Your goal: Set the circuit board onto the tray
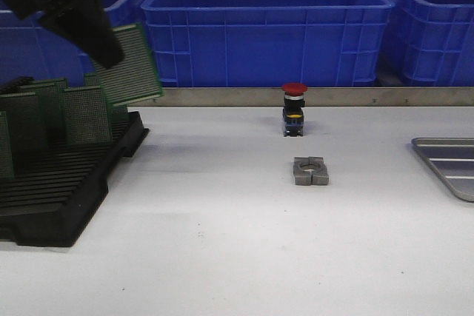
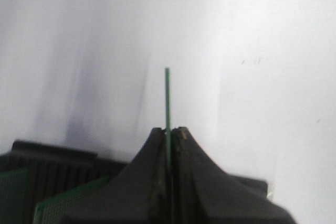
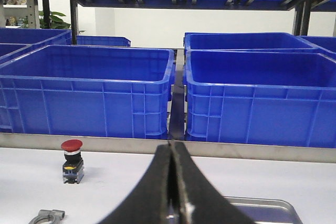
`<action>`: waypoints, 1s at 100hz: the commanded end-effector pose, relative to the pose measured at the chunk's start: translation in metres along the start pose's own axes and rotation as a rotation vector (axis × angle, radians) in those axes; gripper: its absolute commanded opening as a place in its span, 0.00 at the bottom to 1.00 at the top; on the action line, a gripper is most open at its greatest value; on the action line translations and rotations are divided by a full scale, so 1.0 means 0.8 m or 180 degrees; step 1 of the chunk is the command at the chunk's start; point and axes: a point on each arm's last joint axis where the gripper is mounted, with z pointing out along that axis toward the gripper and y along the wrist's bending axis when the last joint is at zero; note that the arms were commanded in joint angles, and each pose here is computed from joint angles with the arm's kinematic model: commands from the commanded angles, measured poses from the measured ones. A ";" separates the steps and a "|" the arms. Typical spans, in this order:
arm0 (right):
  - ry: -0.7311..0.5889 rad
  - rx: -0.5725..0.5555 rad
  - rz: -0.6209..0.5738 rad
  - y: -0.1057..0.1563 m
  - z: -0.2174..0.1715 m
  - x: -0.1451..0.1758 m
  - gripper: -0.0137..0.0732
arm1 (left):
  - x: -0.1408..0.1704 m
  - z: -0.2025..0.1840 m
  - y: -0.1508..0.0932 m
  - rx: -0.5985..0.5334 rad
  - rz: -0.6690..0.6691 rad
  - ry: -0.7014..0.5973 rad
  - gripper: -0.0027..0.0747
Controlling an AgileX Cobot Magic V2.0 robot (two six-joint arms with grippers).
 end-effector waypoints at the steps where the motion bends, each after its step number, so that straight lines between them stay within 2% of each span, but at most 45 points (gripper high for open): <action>1: -0.0325 -0.0023 -0.0041 0.001 -0.003 -0.015 0.08 | -0.052 -0.026 -0.032 0.0122 0.0137 -0.0405 0.01; 21: -0.0325 -0.0023 -0.0041 0.001 -0.003 -0.015 0.08 | -0.114 -0.014 -0.066 0.0514 0.0145 -0.1178 0.01; 39: -0.0325 -0.0023 -0.0041 0.001 -0.003 -0.015 0.08 | -0.146 -0.009 -0.088 0.0769 0.0138 -0.1565 0.01; 56: -0.0370 -0.0026 -0.0041 0.001 -0.003 -0.017 0.08 | -0.154 -0.005 -0.095 0.0814 0.0177 -0.1588 0.01; 71: -0.0744 -0.0054 -0.0028 0.002 -0.005 -0.031 0.08 | -0.154 -0.005 -0.095 0.0812 0.0177 -0.1588 0.01; 79: -0.0808 -0.0071 0.0124 0.002 -0.006 -0.046 0.08 | -0.153 -0.005 -0.095 0.0810 0.0179 -0.1583 0.01; 90: -0.0566 -0.0060 0.0421 0.002 -0.003 -0.074 0.08 | -0.153 -0.005 -0.095 0.0810 0.0179 -0.1583 0.01; 100: -0.0124 0.0013 0.0578 0.002 0.006 -0.104 0.08 | -0.153 -0.005 -0.095 0.0810 0.0179 -0.1583 0.01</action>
